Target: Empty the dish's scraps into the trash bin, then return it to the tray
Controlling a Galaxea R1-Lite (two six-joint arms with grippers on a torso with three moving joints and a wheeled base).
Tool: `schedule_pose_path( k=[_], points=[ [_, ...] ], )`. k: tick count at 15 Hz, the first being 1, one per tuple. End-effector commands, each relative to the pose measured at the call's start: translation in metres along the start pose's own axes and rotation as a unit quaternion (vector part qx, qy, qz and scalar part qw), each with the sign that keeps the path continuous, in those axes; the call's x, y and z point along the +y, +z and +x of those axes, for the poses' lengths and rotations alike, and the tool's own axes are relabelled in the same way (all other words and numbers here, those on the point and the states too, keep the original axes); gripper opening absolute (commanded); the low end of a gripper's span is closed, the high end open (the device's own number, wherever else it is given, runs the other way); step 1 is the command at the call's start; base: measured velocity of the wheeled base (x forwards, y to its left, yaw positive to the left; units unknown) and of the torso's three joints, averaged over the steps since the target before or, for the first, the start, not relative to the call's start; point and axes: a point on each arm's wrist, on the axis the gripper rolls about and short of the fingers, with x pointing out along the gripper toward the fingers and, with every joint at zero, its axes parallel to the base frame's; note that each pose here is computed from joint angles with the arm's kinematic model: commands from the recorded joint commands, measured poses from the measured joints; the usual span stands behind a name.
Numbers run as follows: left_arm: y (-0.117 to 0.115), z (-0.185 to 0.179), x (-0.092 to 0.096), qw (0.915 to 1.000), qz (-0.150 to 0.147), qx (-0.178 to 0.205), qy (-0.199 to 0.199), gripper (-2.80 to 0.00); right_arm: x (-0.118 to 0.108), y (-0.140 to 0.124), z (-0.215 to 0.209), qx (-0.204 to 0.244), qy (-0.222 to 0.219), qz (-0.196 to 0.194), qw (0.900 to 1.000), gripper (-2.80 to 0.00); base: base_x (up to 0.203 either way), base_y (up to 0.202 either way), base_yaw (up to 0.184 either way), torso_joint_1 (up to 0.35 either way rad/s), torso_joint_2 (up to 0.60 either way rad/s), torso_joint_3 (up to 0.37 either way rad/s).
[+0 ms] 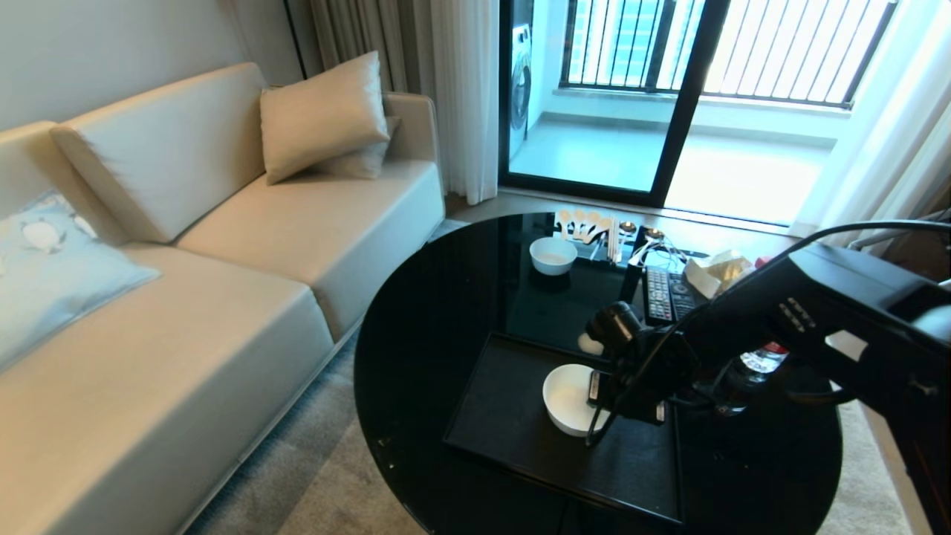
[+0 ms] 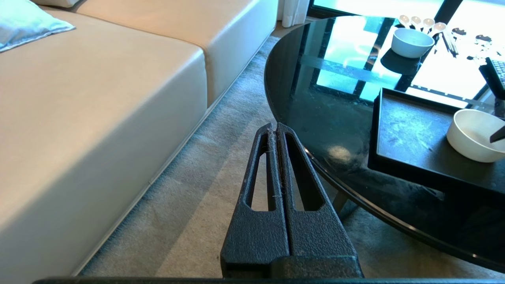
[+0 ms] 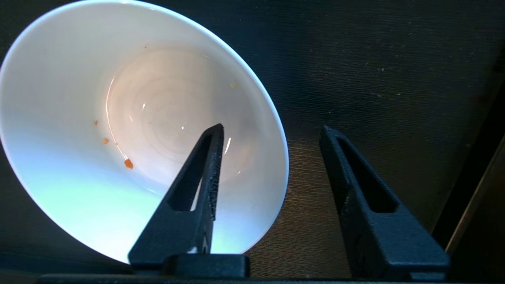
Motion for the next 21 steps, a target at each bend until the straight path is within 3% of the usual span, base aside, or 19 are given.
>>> schedule_pose_path(
  k=[1, 9, 19, 20, 21],
  points=[
    [0.0, 0.0, 0.0, 1.0, 0.0, -0.001, 0.0, -2.8, 0.001, 0.004, -0.011, -0.012, 0.005, 0.003, 1.0, 0.0, 0.0, 0.0, 0.0, 0.0, 0.0, 0.0],
    [0.0, 0.0, 0.0, 1.0, 0.0, -0.001, 0.0, -2.8, 0.0, 0.025, -0.093, -0.085, 0.058, 0.008, 0.995, 0.0, 0.0, 0.0, 0.0, 0.0, 0.0, 0.0],
    [0.0, 0.0, 0.0, 1.0, -0.001, -0.001, 0.0, -2.8, -0.051, -0.009, -0.208, -0.16, 0.098, -0.044, 0.981, 0.0, 0.0, 0.0, 0.0, 0.0, 0.0, 0.0],
    [0.0, 0.0, 0.0, 1.0, 0.0, -0.001, 0.0, -2.8, -0.058, -0.016, -0.217, -0.165, 0.101, -0.044, 0.98, -2.8, 0.0, 0.0, 0.0, 0.0, 0.0, 0.0],
    [0.0, 0.0, 0.0, 1.0, 0.0, -0.001, 0.0, -2.8, -0.064, -0.022, -0.225, -0.17, 0.104, -0.044, 0.979, -2.8, 0.0, 0.0, 0.0, 0.0, 0.0, 0.0]
  ],
)
